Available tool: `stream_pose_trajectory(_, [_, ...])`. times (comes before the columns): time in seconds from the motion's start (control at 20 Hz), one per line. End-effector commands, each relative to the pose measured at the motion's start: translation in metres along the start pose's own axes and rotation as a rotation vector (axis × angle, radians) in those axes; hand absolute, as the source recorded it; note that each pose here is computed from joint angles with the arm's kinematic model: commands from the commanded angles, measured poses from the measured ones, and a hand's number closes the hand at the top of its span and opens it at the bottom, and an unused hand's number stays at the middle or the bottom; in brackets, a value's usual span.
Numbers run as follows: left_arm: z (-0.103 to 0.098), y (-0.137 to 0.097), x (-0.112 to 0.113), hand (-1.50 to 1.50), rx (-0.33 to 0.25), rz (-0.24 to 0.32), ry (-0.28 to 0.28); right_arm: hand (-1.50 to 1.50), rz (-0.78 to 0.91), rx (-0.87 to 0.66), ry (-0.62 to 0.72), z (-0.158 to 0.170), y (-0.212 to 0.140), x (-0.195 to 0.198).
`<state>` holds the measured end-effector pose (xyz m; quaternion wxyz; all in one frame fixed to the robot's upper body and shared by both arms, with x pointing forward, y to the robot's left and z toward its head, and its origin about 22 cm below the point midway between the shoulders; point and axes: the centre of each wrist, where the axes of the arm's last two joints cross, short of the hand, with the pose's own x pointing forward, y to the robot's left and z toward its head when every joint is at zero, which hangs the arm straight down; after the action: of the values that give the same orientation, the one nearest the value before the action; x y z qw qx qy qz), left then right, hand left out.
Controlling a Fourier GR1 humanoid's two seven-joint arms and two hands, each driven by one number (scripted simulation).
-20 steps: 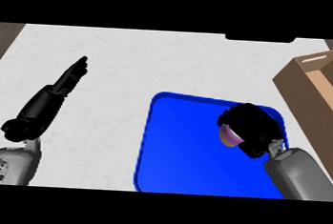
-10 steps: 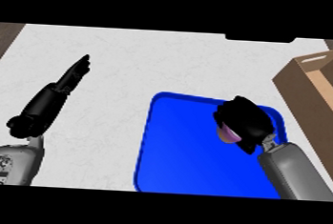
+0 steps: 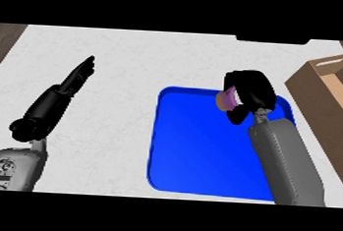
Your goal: Pick the can from the tray and place it in the cardboard box
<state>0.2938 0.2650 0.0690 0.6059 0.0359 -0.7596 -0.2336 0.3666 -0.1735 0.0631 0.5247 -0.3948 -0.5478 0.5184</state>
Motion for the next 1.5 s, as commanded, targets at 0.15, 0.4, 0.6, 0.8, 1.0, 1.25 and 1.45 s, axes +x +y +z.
stream_pose_trajectory(0.15, [-0.004,-0.009,-0.003,0.00,-0.002,0.014,0.009,1.50,0.088,-0.221,0.048,-0.017,-0.051,0.012])
stream_pose_trajectory(0.4, [-0.003,0.005,0.000,0.00,0.014,0.000,0.007,1.50,-0.018,-0.362,0.177,-0.010,-0.097,0.033])
stream_pose_trajectory(0.6, [0.006,-0.008,-0.011,0.00,0.002,-0.008,0.031,1.50,-0.166,-0.541,0.389,-0.004,-0.133,0.017])
stream_pose_trajectory(0.8, [0.012,0.006,-0.016,0.00,0.024,-0.003,0.018,1.50,-0.177,-0.636,0.511,0.014,-0.164,-0.039])
stream_pose_trajectory(1.0, [0.009,-0.005,-0.007,0.00,0.008,0.015,0.007,1.50,-0.206,-0.656,0.612,0.011,-0.175,-0.059])
stream_pose_trajectory(1.25, [-0.003,-0.002,-0.004,0.00,0.010,-0.012,0.015,1.50,-0.181,-0.638,0.664,0.032,-0.196,-0.108])
stream_pose_trajectory(1.45, [0.002,0.005,0.000,0.00,0.004,-0.008,0.005,1.50,-0.118,-0.492,0.738,0.024,-0.170,-0.158])
